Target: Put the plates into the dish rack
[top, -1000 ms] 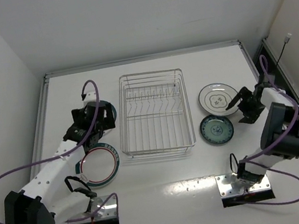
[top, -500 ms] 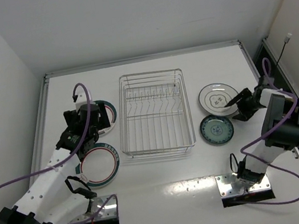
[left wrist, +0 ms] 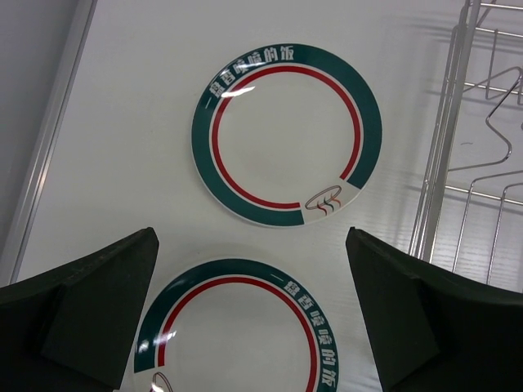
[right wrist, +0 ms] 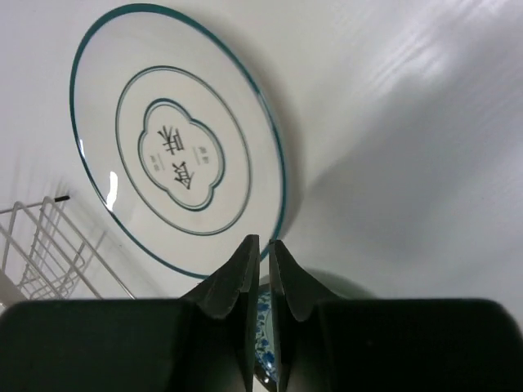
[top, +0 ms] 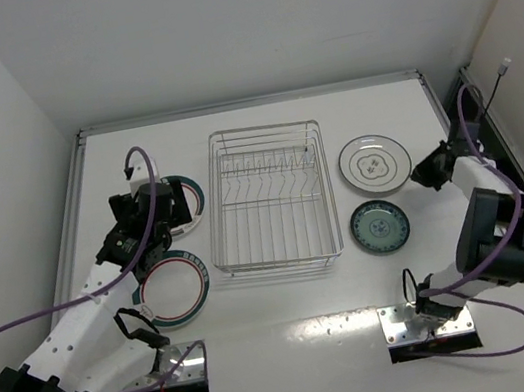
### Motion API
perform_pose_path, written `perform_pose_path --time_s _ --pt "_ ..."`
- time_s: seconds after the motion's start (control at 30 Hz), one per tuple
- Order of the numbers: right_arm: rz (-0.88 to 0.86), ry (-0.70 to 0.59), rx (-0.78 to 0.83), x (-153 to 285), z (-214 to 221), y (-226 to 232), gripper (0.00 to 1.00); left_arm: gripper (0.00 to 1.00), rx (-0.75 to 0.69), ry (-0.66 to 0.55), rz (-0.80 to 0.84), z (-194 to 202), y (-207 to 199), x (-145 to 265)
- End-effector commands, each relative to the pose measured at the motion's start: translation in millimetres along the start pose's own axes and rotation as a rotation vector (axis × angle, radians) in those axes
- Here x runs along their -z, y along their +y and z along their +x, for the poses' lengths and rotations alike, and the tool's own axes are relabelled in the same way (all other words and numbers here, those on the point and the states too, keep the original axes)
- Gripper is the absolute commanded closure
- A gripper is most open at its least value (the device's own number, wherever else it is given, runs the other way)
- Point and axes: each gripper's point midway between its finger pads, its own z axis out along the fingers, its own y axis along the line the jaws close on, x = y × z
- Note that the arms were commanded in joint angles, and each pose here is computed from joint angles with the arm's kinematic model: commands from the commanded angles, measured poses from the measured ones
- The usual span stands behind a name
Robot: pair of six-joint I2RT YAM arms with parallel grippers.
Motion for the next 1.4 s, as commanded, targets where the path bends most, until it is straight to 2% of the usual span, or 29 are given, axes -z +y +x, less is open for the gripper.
perform_pose_path --time_s 0.0,0.07,0.13,0.27,0.37,0.57,0.63,0.7,0.73,0.77,0.8,0.83,1.0,1.17,1.37 --pt "-0.016 -0.091 0.050 2 -18 13 0.91 0.00 0.057 -0.058 -0.002 -20 4 7" --pt "-0.021 -0.033 0.035 -10 -7 11 0.72 0.00 0.057 -0.055 0.007 -19 3 7" --pt "-0.025 0.005 0.030 -20 -1 10 0.60 0.00 0.051 -0.045 0.013 -17 1 6" --pt "0.005 0.062 0.018 -42 7 5 0.60 0.00 0.051 -0.045 0.014 -17 1 6" --pt "-0.005 0.050 0.017 -45 5 15 0.60 0.00 0.051 -0.048 0.005 -18 2 6" --pt "-0.019 0.104 -0.003 -67 15 34 0.60 0.00 0.046 -0.041 0.002 -16 1 4" --pt "-0.010 0.119 -0.009 -72 17 36 0.63 0.00 0.046 -0.041 0.002 -16 1 4" --pt "-0.012 0.150 -0.022 -80 21 36 0.72 0.00 0.046 -0.041 0.002 -16 1 4" --pt "-0.006 0.156 -0.024 -82 23 34 0.77 0.00 0.046 -0.041 0.002 -16 1 4" --pt "-0.012 0.164 -0.033 -81 24 36 0.92 0.00 0.046 -0.041 0.002 -16 1 4" --pt "-0.013 0.163 -0.033 -82 26 34 0.98 0.00 0.046 -0.041 0.002 -16 1 4" --pt "-0.005 0.171 -0.035 -82 30 30 1.00 0.00 0.046 -0.041 0.002 -16 1 4" --pt "-0.048 0.011 0.027 -44 7 53 1.00 0.00 0.046 -0.041 0.002 -16 1 4" --pt "-0.138 -0.216 0.103 32 -26 115 1.00 0.00 0.051 -0.048 0.005 -18 2 6" --pt "-0.264 -0.351 0.219 100 -36 192 1.00 0.00 0.038 -0.026 0.018 -12 -3 2"
